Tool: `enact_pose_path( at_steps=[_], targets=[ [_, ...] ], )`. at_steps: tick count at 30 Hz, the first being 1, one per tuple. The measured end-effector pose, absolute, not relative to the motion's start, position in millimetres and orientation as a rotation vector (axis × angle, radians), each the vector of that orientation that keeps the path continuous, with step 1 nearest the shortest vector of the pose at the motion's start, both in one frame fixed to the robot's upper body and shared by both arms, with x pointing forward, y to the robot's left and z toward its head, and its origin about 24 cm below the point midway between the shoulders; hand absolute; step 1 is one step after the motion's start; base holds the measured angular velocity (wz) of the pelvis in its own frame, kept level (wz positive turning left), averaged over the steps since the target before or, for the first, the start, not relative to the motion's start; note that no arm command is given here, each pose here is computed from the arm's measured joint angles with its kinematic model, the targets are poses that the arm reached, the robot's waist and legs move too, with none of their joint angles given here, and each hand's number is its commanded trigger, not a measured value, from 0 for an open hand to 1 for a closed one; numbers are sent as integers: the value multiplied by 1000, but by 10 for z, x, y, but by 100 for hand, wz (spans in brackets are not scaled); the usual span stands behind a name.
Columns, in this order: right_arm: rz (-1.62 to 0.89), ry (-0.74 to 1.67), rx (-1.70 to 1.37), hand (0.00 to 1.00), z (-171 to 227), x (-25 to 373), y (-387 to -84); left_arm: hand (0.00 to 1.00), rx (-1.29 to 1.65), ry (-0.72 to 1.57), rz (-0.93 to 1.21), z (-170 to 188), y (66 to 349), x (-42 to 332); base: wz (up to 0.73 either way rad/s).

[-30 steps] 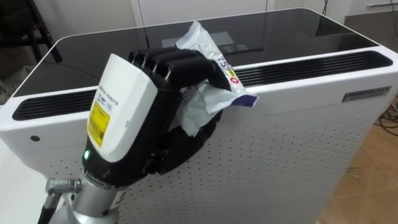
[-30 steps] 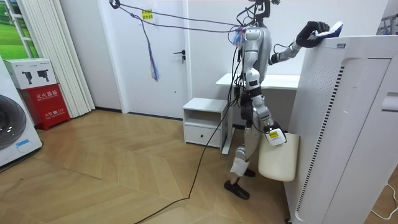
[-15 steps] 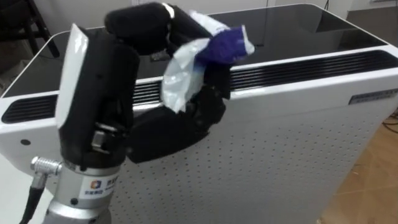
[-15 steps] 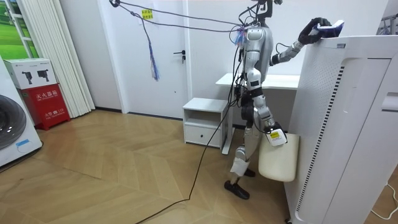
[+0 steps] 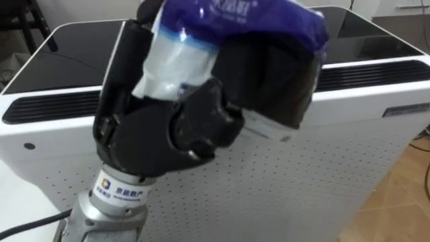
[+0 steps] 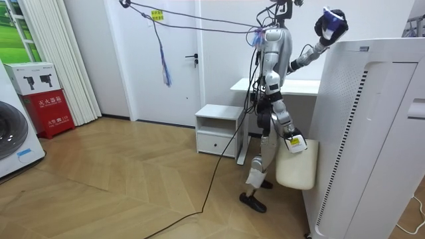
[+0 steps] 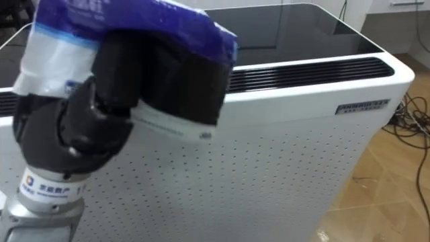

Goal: Pick garbage

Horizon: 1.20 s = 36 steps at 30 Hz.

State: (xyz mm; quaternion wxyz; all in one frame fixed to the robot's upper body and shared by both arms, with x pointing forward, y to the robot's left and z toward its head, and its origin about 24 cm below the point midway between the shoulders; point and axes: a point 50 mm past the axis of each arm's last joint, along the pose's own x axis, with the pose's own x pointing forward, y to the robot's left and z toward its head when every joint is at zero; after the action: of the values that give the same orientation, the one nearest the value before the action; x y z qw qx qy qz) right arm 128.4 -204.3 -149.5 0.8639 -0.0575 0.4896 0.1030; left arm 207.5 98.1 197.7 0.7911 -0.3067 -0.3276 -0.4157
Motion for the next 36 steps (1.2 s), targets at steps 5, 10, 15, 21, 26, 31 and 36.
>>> enact_pose_path(
  at_steps=[5,10,15,21,26,31,36],
  targets=[
    [222,1035,-135,100,-1490,1316,-2043,100,-747,-650,-1011,1935,868,2057,0],
    [216,1041,-146,100,-1485,1349,-2047,100,-792,-639,-1076,1936,817,2062,-5],
    [221,1042,-156,100,-1483,1360,-2044,100,-787,-592,-1070,1869,800,2105,-4],
    [219,1046,-165,100,-1483,1376,-2049,100,-753,-542,-1068,1741,789,2169,0],
    [214,1040,-166,100,-1472,1416,-2050,100,-704,-472,-1121,1505,762,2161,4],
    [199,1032,-173,100,-1442,1508,-2049,100,-592,-200,-1086,948,723,2205,-1],
    [190,1030,-165,100,-1437,1529,-2052,100,-562,-18,-1006,523,751,2260,1]
  ],
)
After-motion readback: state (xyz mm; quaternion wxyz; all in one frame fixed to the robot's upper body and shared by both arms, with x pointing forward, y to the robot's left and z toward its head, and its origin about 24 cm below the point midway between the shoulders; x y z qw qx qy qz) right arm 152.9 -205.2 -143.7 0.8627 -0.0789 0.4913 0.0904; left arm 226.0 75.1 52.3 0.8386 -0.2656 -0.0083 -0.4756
